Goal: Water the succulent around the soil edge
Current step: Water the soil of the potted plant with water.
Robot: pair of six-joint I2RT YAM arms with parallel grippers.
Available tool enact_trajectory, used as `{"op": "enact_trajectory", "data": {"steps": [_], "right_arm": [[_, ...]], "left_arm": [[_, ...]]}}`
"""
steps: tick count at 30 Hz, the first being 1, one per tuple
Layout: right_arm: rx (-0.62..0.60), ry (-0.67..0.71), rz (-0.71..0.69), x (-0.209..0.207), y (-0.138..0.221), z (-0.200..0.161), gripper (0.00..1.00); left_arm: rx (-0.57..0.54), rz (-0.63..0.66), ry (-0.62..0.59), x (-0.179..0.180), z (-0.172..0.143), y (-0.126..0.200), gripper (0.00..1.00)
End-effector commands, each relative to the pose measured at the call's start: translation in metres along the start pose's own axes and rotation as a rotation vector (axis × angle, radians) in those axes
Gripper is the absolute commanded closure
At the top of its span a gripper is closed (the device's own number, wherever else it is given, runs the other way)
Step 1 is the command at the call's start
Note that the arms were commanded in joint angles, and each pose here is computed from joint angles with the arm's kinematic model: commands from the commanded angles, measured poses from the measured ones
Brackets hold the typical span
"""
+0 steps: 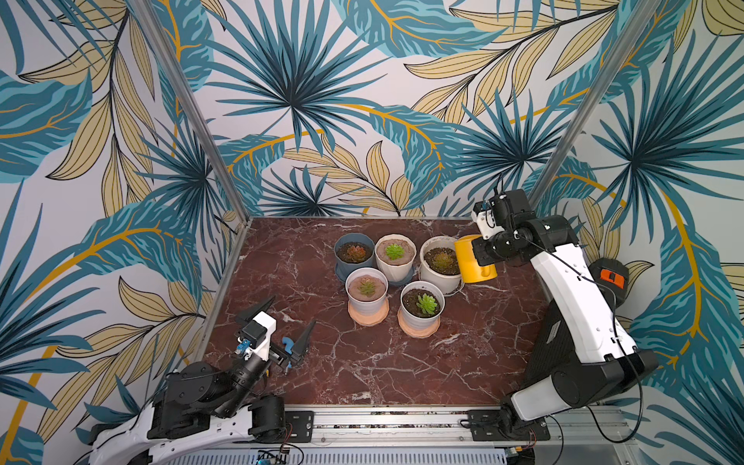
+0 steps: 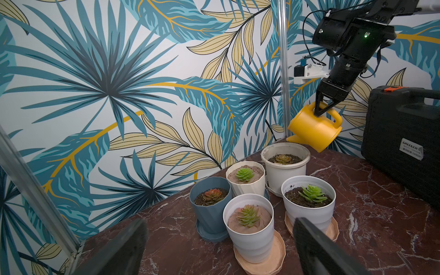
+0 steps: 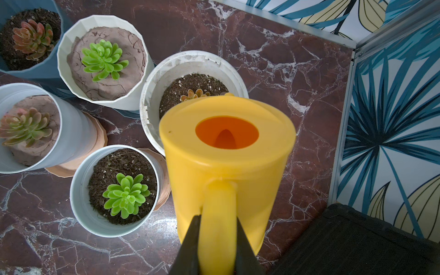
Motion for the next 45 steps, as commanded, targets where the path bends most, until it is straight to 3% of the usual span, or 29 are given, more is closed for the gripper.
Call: {"op": "enact_trajectory", "data": {"steps": [1,8,22,38,45], "right_arm": [[-0.006,-0.021,0.022,0.001,-0.011,0.008,1.0],[0.017,-0.027,0.023,-0.002,-0.018,0.011,1.0],[-0.039,-0.056,0.022,-0.001,0.018,-0.021,1.0],[-0.011,-0.066,0.017,0.001,-0.001,-0.031,1.0],[-0.047,-0.08,0.033,0.002,0.011,-0.033,1.0]], "left_arm": [[-0.024,-0.006,0.031,0.004,0.006,0.004,0.0],[-0.026,-0.003,0.031,0.005,0.006,0.005,0.0],[-0.028,-0.004,0.034,0.004,0.006,0.004,0.0],[-0.025,-0.008,0.034,0.004,0.006,0.004,0.0],[-0.028,-0.006,0.035,0.004,0.006,0.004,0.0]]}}
Point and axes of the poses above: each gripper's point midway between its finger pads, its own y axis back along the fingers, its own x axis along the line the jaws close on, z = x × y, the point moved 5 cm from there along y, back along the fingers, and after that the axes turned 4 degrees about y, right-handed, at the moved point
